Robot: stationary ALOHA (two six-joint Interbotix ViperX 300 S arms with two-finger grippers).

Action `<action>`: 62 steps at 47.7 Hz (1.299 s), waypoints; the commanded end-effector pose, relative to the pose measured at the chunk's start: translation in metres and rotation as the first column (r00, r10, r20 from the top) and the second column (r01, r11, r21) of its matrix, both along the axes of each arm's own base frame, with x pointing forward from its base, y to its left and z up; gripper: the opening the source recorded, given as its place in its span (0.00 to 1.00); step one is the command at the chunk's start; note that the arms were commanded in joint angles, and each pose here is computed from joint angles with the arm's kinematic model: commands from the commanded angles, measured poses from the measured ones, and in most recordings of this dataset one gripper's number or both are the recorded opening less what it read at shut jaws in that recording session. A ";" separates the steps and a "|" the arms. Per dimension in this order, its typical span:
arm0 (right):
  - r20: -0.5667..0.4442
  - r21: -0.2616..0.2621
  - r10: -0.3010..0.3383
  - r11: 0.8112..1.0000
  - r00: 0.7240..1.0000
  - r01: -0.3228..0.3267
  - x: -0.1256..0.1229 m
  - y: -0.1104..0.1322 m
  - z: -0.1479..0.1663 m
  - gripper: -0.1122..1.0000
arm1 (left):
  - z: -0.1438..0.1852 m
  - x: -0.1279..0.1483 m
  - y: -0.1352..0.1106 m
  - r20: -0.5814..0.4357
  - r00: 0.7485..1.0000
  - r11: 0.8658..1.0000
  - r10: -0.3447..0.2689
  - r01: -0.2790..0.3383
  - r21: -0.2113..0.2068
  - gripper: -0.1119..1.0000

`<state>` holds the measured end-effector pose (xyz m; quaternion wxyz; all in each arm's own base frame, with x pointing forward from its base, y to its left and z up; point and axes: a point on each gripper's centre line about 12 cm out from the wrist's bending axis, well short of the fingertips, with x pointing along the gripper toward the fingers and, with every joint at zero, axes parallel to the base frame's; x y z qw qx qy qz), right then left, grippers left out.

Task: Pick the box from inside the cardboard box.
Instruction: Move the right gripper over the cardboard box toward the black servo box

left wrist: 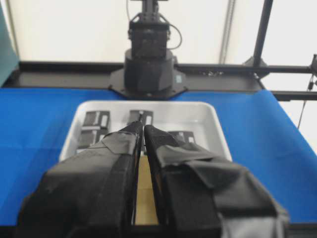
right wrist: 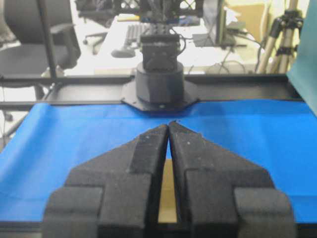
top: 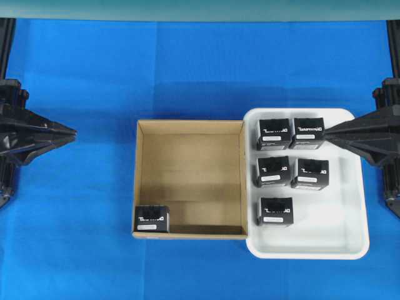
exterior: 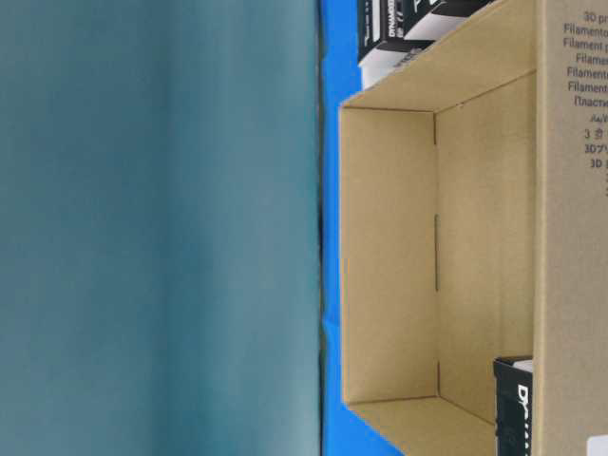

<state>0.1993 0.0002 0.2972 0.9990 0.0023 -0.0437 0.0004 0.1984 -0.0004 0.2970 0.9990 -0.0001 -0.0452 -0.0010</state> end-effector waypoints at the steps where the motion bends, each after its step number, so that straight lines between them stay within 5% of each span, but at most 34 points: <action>1: -0.011 0.017 -0.004 1.000 1.000 0.005 0.003 -0.001 -0.001 0.23 | 0.012 0.004 -0.001 0.012 1.000 1.000 -0.006 0.006 -0.003 0.23; 4: -0.049 0.077 -0.012 0.997 0.999 0.016 0.005 -0.003 -0.005 0.25 | 0.016 0.005 -0.001 0.005 1.000 1.000 -0.005 0.005 -0.002 0.18; 8: -0.118 0.155 -0.015 0.987 0.993 0.033 0.010 -0.004 -0.009 0.15 | 0.018 0.006 -0.002 -0.025 1.000 1.000 -0.009 0.009 0.003 0.10; 13: -0.194 0.191 -0.012 0.980 0.981 0.049 0.015 -0.005 -0.010 0.11 | 0.015 0.005 -0.004 -0.071 0.997 1.000 -0.022 0.022 0.003 0.06; 20: -0.309 0.217 -0.003 0.973 0.951 0.074 0.028 -0.006 -0.008 0.11 | 0.014 0.002 -0.006 -0.103 0.994 1.000 -0.029 0.029 -0.003 0.06; 41: -0.627 0.213 0.050 0.971 0.778 0.109 0.105 -0.002 0.011 0.11 | 0.021 -0.010 -0.004 -0.147 0.989 1.000 -0.023 0.021 -0.010 0.06; 46: -0.694 0.233 0.074 0.964 0.716 0.127 0.131 -0.001 0.010 0.11 | 0.023 -0.012 -0.004 -0.151 0.988 1.000 -0.023 0.020 -0.020 0.06; 51: -0.786 0.261 0.104 0.949 0.610 0.175 0.158 -0.004 -0.001 0.11 | 0.023 -0.014 -0.004 -0.163 0.986 1.000 -0.023 0.020 -0.023 0.06; 62: -0.907 0.215 0.139 0.964 0.398 0.155 0.204 -0.003 -0.011 0.11 | 0.023 -0.015 -0.004 -0.191 0.981 0.999 -0.024 0.019 -0.027 0.06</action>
